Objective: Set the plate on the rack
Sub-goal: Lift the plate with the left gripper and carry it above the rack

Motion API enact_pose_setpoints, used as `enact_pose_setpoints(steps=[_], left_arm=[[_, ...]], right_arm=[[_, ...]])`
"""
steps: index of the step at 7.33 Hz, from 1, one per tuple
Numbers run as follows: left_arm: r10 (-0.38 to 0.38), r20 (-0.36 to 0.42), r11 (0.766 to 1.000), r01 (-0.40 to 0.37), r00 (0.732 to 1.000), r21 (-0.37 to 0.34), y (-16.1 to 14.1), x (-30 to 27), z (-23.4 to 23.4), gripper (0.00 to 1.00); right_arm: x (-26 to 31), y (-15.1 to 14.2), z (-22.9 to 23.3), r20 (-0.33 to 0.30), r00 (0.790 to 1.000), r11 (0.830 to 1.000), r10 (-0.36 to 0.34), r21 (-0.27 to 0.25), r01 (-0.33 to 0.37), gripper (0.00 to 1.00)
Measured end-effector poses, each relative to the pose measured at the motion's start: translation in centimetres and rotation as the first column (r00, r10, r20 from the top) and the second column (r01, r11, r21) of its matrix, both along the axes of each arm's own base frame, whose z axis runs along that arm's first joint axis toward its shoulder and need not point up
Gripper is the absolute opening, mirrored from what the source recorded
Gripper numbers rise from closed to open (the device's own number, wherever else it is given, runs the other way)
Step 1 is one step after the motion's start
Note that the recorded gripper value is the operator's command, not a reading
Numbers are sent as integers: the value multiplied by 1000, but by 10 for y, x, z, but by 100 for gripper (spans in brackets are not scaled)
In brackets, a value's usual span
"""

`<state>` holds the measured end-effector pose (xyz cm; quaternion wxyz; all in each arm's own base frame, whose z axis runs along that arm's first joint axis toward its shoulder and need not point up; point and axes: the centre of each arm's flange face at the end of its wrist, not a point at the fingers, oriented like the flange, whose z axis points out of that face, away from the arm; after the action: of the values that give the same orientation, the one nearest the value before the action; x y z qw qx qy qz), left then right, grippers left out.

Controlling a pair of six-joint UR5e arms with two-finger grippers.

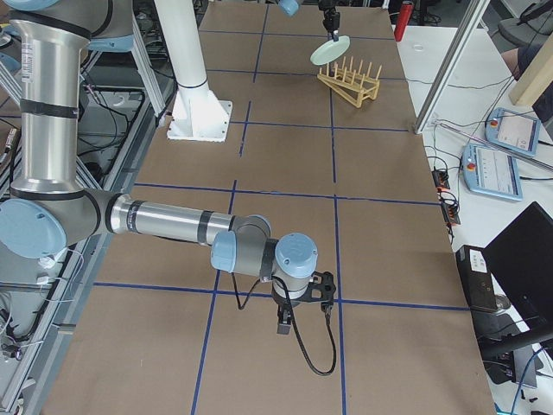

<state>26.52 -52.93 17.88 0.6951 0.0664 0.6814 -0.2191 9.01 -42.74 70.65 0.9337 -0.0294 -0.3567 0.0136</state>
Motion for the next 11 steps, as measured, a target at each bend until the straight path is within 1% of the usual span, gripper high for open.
enact_pose_setpoints(steps=[1,2,3,4,5,6,8,11], left_arm=[[-64,-107,997,67,992,26,-8,-23,13,0],[-141,-194,988,152,971,42,-18,-36,24,0],[-214,-271,971,234,938,44,-29,-43,36,0],[-270,-333,954,298,904,36,-41,-44,49,0],[-308,-365,940,340,879,26,-57,-42,59,0],[-330,-374,932,363,867,17,-74,-39,66,0],[-345,-379,926,378,859,14,-98,-32,76,0],[-331,-384,930,367,862,24,-105,-18,92,0]], right_arm=[[0,0,0,0,1000,1000,0,0,0,100],[0,0,0,0,1000,1000,0,0,0,100],[0,0,0,0,1000,1000,0,1,0,100],[0,0,0,0,1000,1000,0,1,0,100],[0,0,0,0,1000,1000,0,0,0,100],[0,0,0,0,1000,1000,0,0,0,100],[0,0,0,0,1000,1000,0,0,0,100],[0,0,0,0,1000,1000,0,0,0,100]])
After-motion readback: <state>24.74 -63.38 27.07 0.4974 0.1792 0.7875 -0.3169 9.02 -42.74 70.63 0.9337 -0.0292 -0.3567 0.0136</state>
